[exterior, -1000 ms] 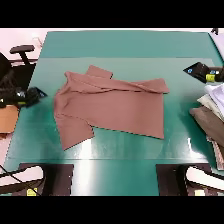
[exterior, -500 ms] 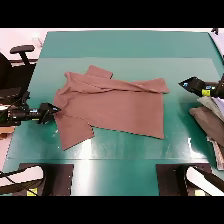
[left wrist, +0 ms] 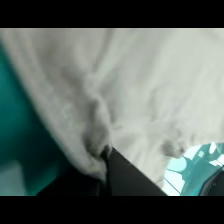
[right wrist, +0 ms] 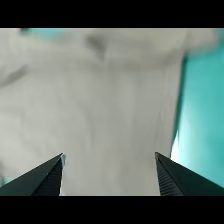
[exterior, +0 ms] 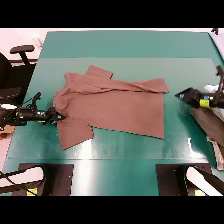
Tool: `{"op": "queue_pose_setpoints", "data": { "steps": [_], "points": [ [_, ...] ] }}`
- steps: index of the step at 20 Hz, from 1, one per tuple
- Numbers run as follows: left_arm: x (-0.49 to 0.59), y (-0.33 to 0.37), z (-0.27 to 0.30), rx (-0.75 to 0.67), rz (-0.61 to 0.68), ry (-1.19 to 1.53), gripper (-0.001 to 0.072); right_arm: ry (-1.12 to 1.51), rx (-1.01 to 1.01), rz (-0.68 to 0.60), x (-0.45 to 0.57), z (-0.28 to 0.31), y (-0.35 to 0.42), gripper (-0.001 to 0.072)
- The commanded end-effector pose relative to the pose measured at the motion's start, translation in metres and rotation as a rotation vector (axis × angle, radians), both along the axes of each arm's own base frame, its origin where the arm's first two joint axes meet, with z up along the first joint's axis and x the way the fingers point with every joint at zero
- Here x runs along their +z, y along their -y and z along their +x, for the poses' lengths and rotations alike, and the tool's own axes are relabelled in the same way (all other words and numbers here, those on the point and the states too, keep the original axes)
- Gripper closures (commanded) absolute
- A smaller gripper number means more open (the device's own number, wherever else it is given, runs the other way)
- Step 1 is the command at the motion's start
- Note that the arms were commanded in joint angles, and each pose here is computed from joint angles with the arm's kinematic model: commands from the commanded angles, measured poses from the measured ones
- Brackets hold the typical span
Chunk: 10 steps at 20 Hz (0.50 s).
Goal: Fold the shirts.
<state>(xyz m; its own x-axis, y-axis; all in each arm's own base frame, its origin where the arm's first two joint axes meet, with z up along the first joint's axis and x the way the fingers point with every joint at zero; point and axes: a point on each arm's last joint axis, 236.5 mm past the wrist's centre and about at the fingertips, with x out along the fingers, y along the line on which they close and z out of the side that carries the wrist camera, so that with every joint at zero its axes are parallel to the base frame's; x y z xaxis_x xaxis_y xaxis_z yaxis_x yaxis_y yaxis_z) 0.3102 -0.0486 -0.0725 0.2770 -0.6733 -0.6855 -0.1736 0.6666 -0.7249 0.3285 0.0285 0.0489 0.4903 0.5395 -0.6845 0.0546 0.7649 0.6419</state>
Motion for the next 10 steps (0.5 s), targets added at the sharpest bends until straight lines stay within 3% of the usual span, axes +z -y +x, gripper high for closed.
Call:
{"op": "queue_pose_setpoints", "data": {
  "steps": [1,5,10],
  "points": [
    [0.015,0.003,0.006,-0.036,-0.02,0.031,0.0687,-0.184,0.012,0.09,-0.035,-0.052,-0.018,0.008],
    [0.022,0.003,0.01,-0.046,-0.022,0.048,0.0687,-0.313,-0.053,0.127,-0.086,-0.113,-0.043,0.008],
    [0.022,0.003,0.01,-0.049,-0.024,0.046,0.0687,-0.309,-0.14,0.107,-0.113,-0.129,-0.045,0.008]
  ]
}}
